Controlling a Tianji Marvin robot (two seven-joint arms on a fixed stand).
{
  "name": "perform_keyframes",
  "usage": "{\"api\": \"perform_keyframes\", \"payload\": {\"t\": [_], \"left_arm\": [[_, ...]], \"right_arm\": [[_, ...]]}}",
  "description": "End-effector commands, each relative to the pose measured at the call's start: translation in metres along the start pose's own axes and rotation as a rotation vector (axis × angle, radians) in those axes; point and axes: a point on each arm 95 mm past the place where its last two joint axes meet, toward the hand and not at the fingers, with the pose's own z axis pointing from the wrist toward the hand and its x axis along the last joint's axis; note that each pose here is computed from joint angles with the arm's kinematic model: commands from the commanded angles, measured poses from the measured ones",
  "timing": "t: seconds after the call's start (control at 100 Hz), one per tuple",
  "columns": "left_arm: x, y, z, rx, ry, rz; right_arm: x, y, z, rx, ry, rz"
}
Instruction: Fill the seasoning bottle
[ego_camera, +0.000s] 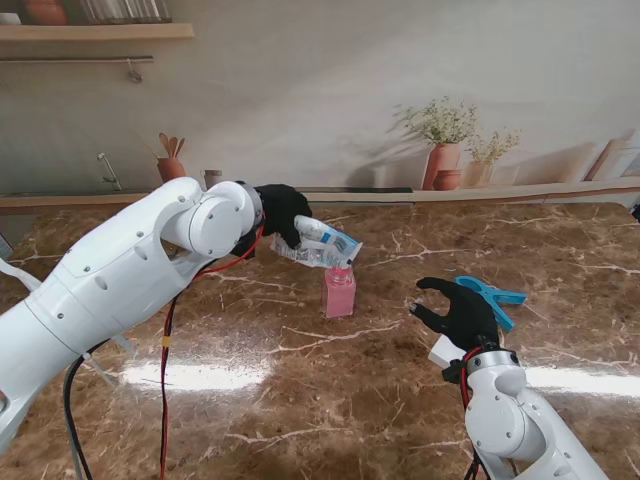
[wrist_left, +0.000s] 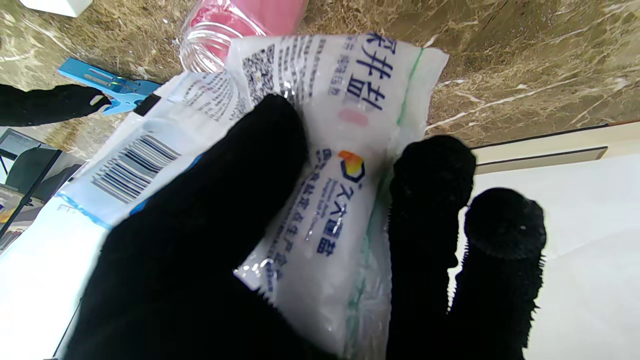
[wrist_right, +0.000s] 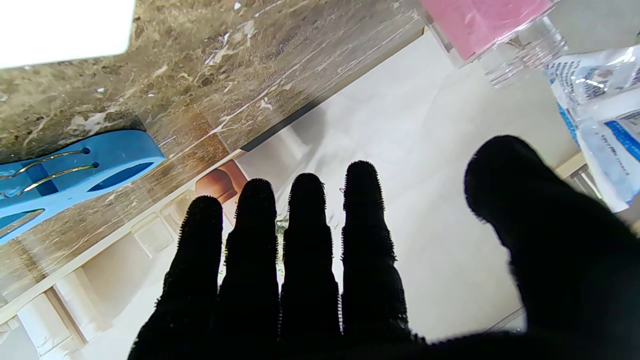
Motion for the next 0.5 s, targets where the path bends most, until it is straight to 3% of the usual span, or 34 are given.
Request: {"api": "perform_keyframes", "payload": {"t": [0.0, 0.49], "left_arm": [[-0.0007, -0.0066, -0.0027, 0.007, 0.002, 0.009], [0.0023, -0.0063, 0.0013, -0.004, 0.003, 0.008]], "right_arm": [[-0.0032, -0.0057, -0.003, 0.023, -0.014, 0.007], [-0.0031, -0.0057, -0.0028, 0.025, -0.013, 0.008]]}}
